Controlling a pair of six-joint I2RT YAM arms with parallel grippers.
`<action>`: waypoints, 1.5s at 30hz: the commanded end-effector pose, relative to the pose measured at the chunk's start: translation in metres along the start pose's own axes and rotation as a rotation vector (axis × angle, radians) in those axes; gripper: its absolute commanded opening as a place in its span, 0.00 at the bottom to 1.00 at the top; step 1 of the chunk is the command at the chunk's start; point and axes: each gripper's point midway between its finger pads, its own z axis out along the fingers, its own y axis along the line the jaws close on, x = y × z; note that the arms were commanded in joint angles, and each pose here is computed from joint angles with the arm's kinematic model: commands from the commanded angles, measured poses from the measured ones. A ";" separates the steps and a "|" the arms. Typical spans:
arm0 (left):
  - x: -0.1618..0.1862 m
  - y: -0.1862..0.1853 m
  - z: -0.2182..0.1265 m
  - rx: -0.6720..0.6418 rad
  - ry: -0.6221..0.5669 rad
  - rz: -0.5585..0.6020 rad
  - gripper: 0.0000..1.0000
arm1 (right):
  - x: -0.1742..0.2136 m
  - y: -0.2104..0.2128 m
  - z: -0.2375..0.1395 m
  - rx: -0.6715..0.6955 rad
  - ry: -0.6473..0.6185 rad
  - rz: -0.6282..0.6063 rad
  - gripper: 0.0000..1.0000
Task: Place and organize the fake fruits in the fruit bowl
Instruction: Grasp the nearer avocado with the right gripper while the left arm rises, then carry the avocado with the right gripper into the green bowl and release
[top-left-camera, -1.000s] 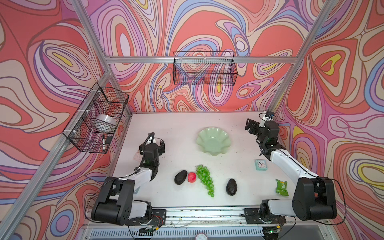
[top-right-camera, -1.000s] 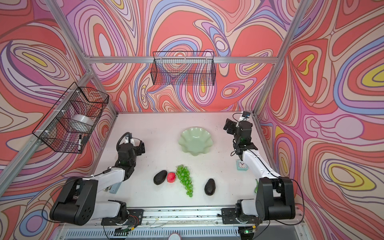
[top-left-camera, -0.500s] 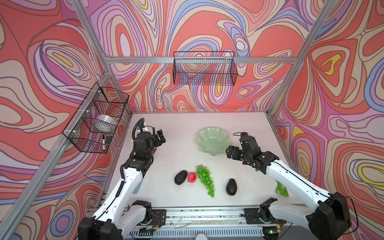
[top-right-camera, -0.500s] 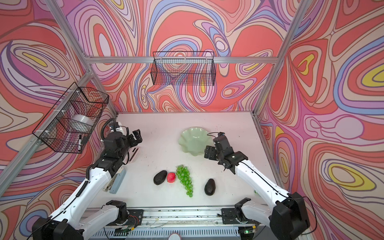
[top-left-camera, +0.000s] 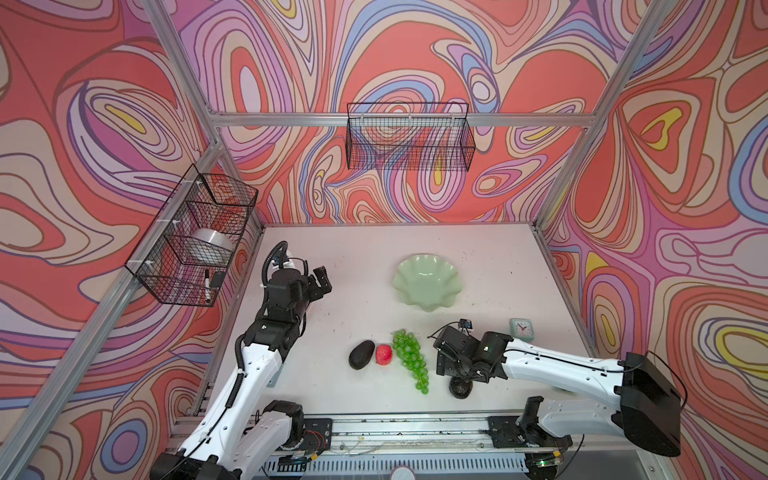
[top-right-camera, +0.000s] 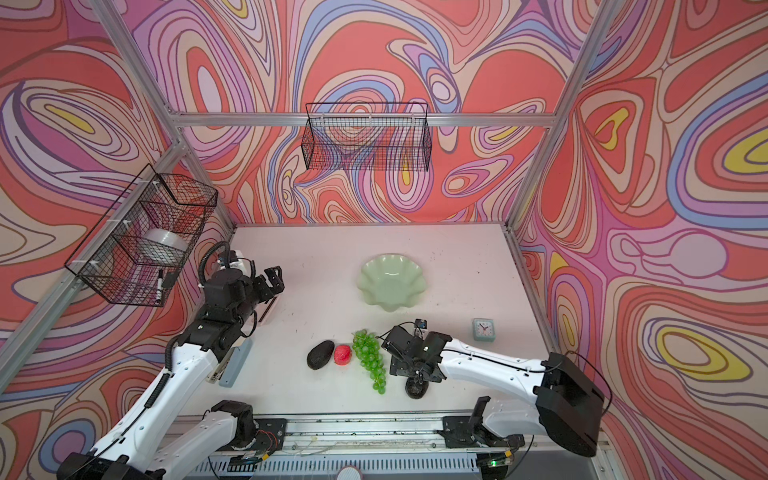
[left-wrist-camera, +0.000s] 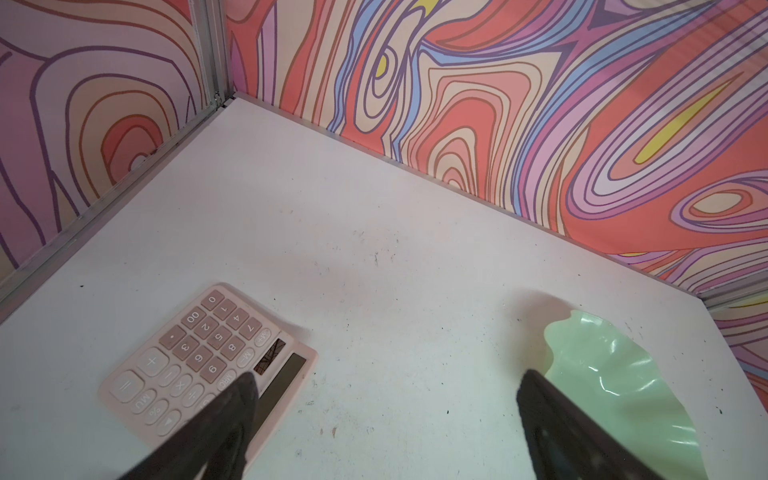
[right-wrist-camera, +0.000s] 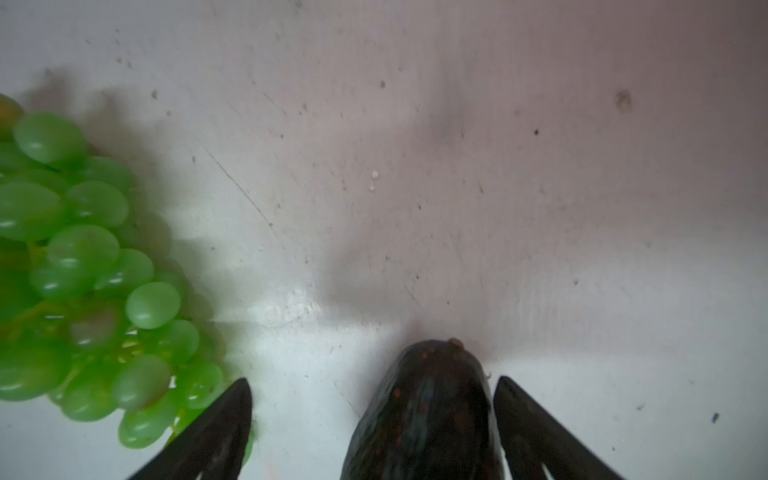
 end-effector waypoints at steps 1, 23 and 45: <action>0.012 0.005 -0.001 -0.010 0.032 -0.015 0.98 | 0.008 -0.016 0.008 0.058 0.009 0.068 0.92; 0.015 0.011 -0.002 -0.036 0.033 -0.009 0.98 | 0.002 -0.001 -0.004 -0.002 -0.041 0.097 0.51; 0.039 0.019 -0.017 -0.044 0.130 -0.019 0.96 | -0.271 0.118 -0.066 -0.260 -0.492 -0.099 0.46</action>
